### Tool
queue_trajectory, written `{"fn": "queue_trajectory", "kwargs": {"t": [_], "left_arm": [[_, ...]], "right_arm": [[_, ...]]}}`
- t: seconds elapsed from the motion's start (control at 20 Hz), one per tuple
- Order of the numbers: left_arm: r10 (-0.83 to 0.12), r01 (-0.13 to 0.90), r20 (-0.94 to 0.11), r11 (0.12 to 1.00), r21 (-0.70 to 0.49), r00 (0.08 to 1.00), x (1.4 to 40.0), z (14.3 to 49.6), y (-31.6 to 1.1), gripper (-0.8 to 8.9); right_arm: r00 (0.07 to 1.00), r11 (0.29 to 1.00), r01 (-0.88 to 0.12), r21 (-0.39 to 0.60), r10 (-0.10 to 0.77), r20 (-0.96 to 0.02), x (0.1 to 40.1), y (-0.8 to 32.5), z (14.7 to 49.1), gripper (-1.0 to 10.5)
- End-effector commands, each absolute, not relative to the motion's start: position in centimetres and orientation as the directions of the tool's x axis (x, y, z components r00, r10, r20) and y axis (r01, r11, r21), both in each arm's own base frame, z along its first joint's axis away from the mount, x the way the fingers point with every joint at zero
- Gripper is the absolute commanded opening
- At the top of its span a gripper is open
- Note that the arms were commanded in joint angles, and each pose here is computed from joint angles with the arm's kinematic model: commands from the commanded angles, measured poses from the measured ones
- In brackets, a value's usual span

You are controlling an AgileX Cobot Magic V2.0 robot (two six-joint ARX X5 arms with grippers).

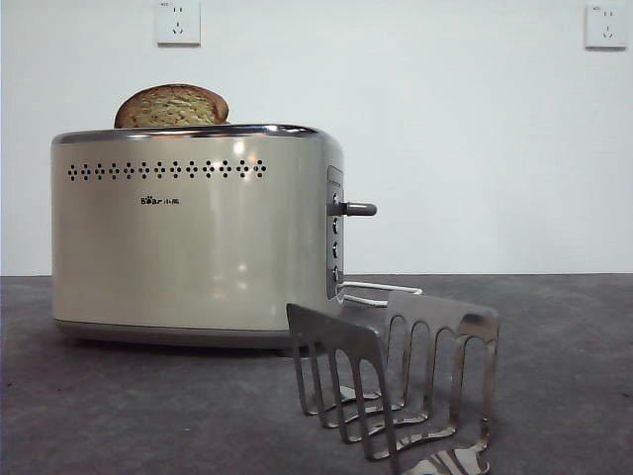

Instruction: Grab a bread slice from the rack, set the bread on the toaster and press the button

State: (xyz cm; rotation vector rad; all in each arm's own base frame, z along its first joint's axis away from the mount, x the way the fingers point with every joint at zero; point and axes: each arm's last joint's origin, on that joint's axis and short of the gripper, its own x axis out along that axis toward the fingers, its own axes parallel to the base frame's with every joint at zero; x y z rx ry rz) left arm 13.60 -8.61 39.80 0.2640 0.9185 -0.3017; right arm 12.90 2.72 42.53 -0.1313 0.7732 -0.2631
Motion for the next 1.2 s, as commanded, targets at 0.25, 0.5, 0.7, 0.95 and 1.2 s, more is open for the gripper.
{"fn": "queue_trajectory", "kwargs": {"t": [0.25, 0.5, 0.7, 0.95, 1.2], "left_arm": [[-0.129, 0.251, -0.717, 0.966, 0.066, 0.685, 15.4, 40.6, -7.4, -0.04], [-0.011, 0.034, -0.395, 0.998, 0.051, 0.918, 15.9, 36.4, -3.2, -0.04], [0.126, -0.127, -0.204, 0.992, 0.008, 0.971, 13.9, 26.3, -0.5, -0.04], [0.071, -0.094, -0.251, 0.992, -0.081, 0.966, 10.9, 16.3, 0.1, -0.04], [-0.002, -0.011, -0.236, 0.998, -0.054, 0.972, 9.8, 14.6, 0.0, -0.04]], "right_arm": [[0.649, 0.951, 0.182, -0.252, -0.308, -0.695, 13.8, 3.0, 42.0, 0.0], [0.633, 0.949, 0.176, -0.263, -0.314, -0.708, 14.6, 3.2, 41.7, 0.0], [0.62, 0.947, 0.171, -0.272, -0.318, -0.718, 15.2, 3.4, 41.5, 0.0], [0.608, 0.946, 0.167, -0.28, -0.322, -0.726, 15.7, 3.6, 41.2, 0.0], [0.602, 0.945, 0.165, -0.284, -0.324, -0.73, 15.9, 3.7, 41.1, 0.0]]}}
